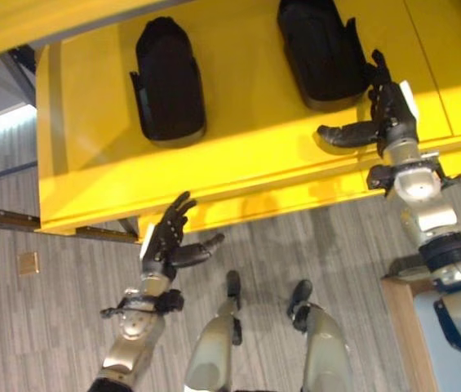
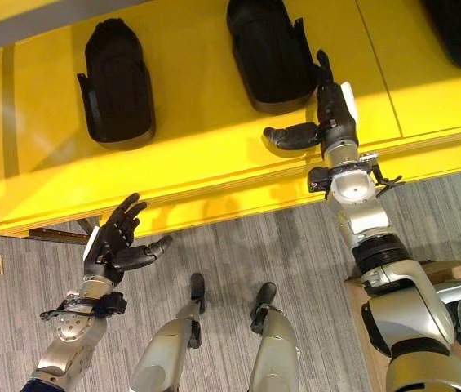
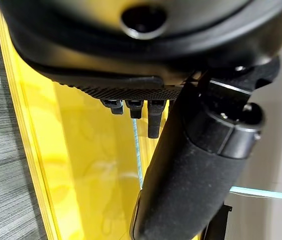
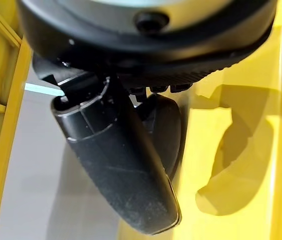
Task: Move parts from the plastic box to the shelf.
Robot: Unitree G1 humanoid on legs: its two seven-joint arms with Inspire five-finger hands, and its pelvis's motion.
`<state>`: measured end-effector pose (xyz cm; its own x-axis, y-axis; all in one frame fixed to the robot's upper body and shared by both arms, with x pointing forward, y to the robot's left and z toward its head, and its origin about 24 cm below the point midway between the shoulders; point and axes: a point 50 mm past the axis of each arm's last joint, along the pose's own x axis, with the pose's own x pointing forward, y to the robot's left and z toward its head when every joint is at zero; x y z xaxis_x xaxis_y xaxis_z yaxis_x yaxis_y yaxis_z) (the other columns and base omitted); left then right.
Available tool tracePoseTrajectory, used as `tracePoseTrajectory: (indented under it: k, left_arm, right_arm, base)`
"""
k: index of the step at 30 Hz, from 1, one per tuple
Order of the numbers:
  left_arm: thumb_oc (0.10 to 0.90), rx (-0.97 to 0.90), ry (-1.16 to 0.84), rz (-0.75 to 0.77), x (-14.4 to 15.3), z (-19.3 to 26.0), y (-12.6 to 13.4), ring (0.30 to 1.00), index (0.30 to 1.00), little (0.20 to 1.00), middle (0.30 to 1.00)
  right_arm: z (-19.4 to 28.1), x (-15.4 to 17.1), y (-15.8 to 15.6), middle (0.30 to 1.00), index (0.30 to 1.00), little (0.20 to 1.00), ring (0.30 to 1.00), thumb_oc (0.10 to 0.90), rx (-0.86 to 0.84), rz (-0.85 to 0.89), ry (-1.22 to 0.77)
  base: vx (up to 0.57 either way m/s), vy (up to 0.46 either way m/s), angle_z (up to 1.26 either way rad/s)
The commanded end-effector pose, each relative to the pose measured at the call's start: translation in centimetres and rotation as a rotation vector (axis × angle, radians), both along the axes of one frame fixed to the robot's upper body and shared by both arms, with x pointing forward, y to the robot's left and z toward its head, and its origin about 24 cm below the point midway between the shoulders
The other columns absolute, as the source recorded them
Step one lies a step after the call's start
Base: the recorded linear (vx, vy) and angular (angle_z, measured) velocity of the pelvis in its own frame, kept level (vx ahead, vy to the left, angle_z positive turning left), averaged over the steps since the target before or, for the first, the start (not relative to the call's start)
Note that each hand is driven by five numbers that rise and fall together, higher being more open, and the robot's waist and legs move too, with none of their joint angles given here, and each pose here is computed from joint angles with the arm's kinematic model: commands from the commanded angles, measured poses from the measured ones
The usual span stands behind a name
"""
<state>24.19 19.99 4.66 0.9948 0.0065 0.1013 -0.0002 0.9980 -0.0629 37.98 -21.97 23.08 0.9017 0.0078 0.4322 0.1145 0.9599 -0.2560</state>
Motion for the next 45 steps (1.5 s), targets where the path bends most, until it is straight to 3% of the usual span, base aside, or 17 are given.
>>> tracePoseTrajectory:
  k: [1,10,14,20,29,38,42,45]
  left_arm:
    - [0.900,-0.013,-0.085,-0.002,-0.9,1.7,0.5,1.000,1.000,1.000,1.000]
    - [0.900,0.000,-0.091,0.011,-1.0,1.8,0.7,1.000,1.000,1.000,1.000]
    - [0.900,0.010,-0.087,0.020,-1.2,1.7,1.0,1.000,1.000,1.000,1.000]
    - [0.900,0.012,-0.080,0.029,-1.5,1.6,1.2,1.000,1.000,1.000,1.000]
    - [0.900,0.033,-0.057,0.076,-1.7,1.1,2.0,1.000,1.000,1.000,1.000]
    - [0.900,0.062,-0.034,0.100,-2.1,0.5,2.3,1.000,1.000,1.000,1.000]
    - [0.900,0.080,-0.013,0.101,-2.4,-0.1,2.2,1.000,1.000,1.000,1.000]
    - [0.900,0.093,-0.010,0.108,-2.4,-0.3,2.3,1.000,1.000,1.000,1.000]
  right_arm:
    - [8.7,-2.9,0.7,1.000,1.000,1.000,1.000,0.900,0.007,0.043,-0.403]
    - [10.6,-6.5,0.9,1.000,1.000,1.000,1.000,0.900,0.050,0.061,-0.630]
    - [9.2,-7.5,1.1,1.000,1.000,1.000,1.000,0.900,0.065,0.098,-0.633]
    - [6.3,-7.8,1.2,1.000,1.000,1.000,1.000,0.900,0.089,0.132,-0.565]
    - [-0.9,-8.6,2.3,1.000,1.000,1.000,1.000,0.900,0.285,0.206,-0.376]
    - [-5.1,-10.3,3.5,1.000,1.000,1.000,1.000,0.900,0.395,0.279,-0.246]
    - [-10.1,-11.4,4.3,1.000,1.000,1.000,1.000,0.900,0.552,0.316,-0.050]
    - [-11.7,-12.0,4.4,1.000,1.000,1.000,1.000,0.900,0.553,0.310,0.019]
  base:
    - [0.03,0.012,0.00]
    - [0.03,0.021,0.00]
    - [0.05,0.028,0.02]
    - [0.04,0.029,0.03]
    - [0.07,0.058,-0.01]
    - [0.02,0.080,-0.04]
    - [-0.02,0.148,-0.16]
    - [0.00,0.081,-0.12]
